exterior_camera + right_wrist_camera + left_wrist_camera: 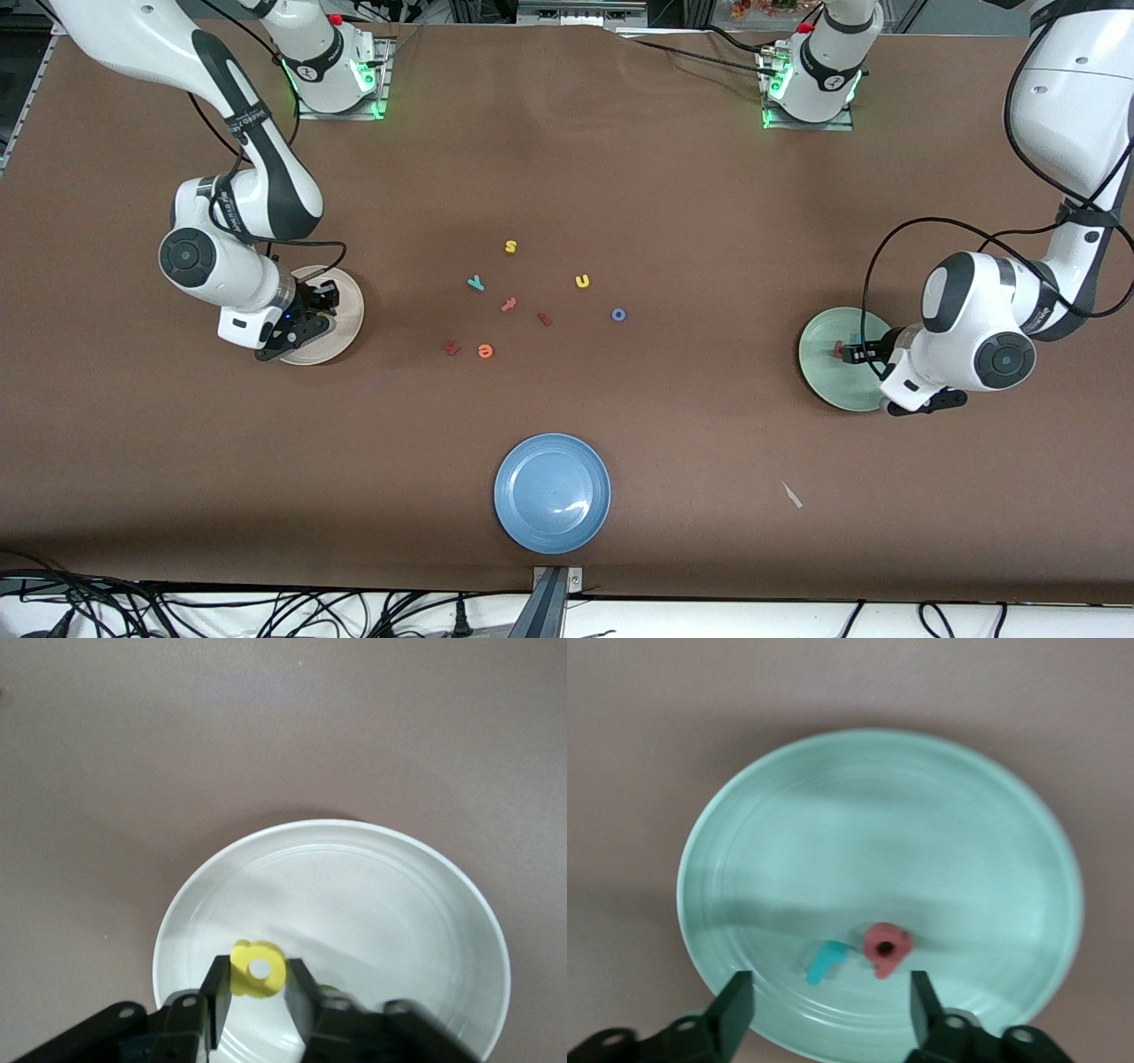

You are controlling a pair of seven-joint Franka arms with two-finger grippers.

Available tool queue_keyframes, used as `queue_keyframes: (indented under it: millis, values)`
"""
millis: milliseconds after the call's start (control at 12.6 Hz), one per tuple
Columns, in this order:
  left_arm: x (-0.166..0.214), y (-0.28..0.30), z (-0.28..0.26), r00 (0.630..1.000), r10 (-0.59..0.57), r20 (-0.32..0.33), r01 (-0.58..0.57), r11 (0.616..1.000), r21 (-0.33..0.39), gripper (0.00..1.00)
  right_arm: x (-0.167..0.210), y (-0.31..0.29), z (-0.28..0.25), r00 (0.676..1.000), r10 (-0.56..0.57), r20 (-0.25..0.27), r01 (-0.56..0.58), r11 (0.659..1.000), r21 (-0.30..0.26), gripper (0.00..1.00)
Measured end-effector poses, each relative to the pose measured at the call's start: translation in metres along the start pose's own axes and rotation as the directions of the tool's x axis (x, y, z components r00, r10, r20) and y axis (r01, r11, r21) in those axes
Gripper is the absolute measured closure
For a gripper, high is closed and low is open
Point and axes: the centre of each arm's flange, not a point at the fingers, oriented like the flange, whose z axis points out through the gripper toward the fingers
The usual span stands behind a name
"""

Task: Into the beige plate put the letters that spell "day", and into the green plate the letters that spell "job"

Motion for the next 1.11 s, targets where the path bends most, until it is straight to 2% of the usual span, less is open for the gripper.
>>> queue_keyframes:
  millis: [159, 238, 476, 715, 874, 1112]
  values:
    - [-0.015, 0.04, -0.031, 0.998, -0.066, 0.004, 0.067, 0.995, -0.078, 0.0, -0.001, -0.002, 0.002, 1.0, -0.003, 0.003, 0.003, 1.0, 0.002, 0.41]
    - [-0.027, 0.068, -0.045, 0.995, -0.103, 0.012, 0.104, 0.989, -0.109, 0.0, -0.001, -0.002, 0.001, 1.0, -0.002, 0.003, 0.002, 1.0, 0.002, 0.38]
    - [-0.071, 0.17, -0.06, 0.975, -0.22, 0.024, 0.221, 0.966, -0.133, 0.0, 0.001, -0.007, -0.002, 0.999, 0.037, -0.004, -0.037, 0.999, 0.002, 0.37]
    - [-0.11, 0.267, -0.036, 0.935, -0.355, 0.011, 0.351, 0.918, -0.183, 0.0, 0.019, -0.068, -0.005, 0.991, 0.13, -0.014, -0.13, 0.991, 0.028, 0.37]
    - [-0.126, 0.308, -0.009, 0.921, -0.389, 0.018, 0.384, 0.899, -0.209, 0.02, 0.029, -0.12, -0.004, 0.984, 0.174, -0.03, -0.173, 0.984, 0.039, 0.37]
    - [-0.132, 0.337, 0.03, 0.902, -0.431, -0.01, 0.419, 0.881, -0.22, 0.05, 0.035, -0.178, 0.009, 0.972, 0.231, -0.038, -0.229, 0.972, 0.046, 0.37]
